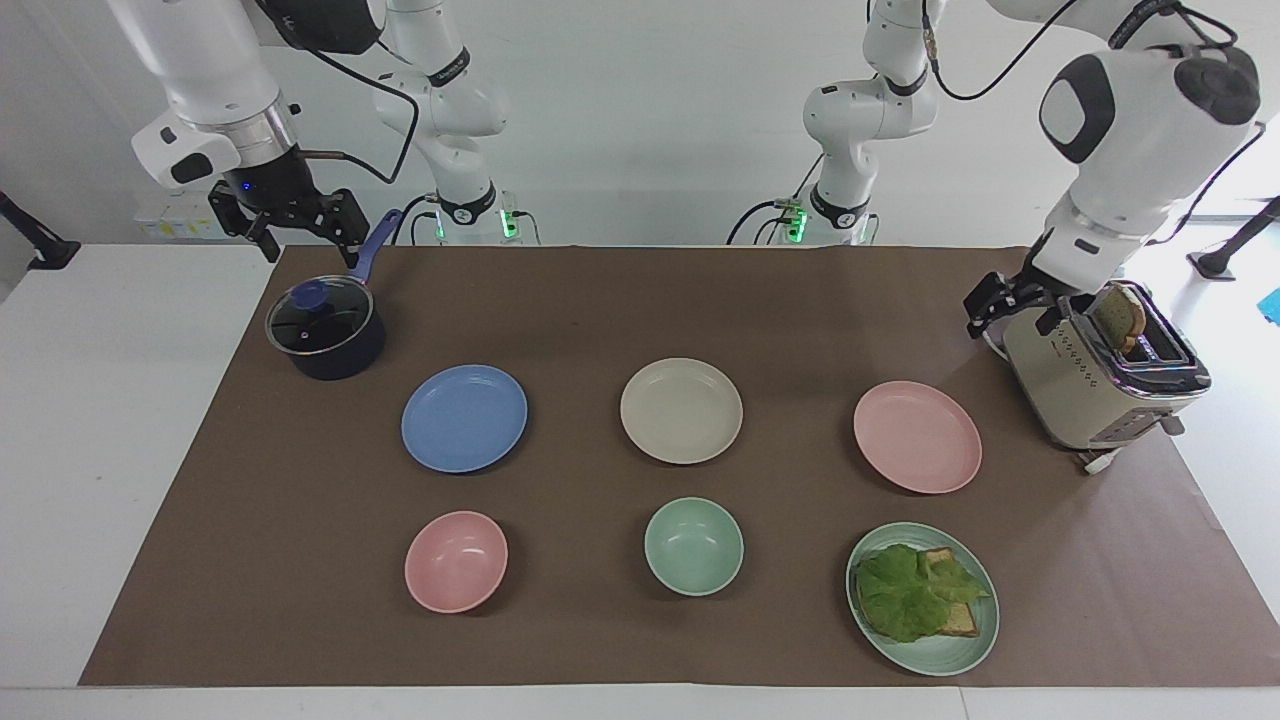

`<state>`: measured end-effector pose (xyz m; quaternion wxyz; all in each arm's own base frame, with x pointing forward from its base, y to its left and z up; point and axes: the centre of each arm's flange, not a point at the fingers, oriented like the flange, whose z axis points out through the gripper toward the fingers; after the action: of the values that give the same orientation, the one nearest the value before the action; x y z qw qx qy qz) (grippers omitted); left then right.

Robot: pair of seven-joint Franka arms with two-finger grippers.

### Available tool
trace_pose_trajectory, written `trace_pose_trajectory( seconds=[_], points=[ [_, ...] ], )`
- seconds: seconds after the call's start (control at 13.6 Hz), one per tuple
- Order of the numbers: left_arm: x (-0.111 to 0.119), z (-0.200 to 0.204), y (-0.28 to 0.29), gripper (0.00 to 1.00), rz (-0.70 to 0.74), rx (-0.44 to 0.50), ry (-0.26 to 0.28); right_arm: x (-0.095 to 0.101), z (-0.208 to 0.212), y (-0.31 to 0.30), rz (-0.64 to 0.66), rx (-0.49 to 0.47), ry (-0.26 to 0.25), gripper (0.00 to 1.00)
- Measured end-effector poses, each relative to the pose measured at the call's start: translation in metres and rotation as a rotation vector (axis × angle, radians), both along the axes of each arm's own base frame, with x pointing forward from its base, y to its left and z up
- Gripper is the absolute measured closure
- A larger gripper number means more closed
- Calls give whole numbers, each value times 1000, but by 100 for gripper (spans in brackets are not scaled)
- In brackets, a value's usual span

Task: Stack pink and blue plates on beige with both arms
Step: 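Grasp the rim of the pink plate with the left gripper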

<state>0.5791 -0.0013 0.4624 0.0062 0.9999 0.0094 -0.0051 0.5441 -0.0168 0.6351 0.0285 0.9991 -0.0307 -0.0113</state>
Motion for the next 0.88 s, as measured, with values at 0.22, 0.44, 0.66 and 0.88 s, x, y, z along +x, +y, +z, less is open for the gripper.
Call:
trace_pose_trajectory(
  seconds=[0.22,0.44,0.66,0.88],
  points=[
    [-3,-91,26,0,47,-5,10,0,0,0,0,0,0,0],
    [-3,-139,52,0,153,-10,47,0,0,0,0,0,0,0],
    [-8,-148,46,8,238,-8,73,0,0,0,0,0,0,0],
    [-12,-146,45,48,252,-6,91,0,0,0,0,0,0,0]
  ],
)
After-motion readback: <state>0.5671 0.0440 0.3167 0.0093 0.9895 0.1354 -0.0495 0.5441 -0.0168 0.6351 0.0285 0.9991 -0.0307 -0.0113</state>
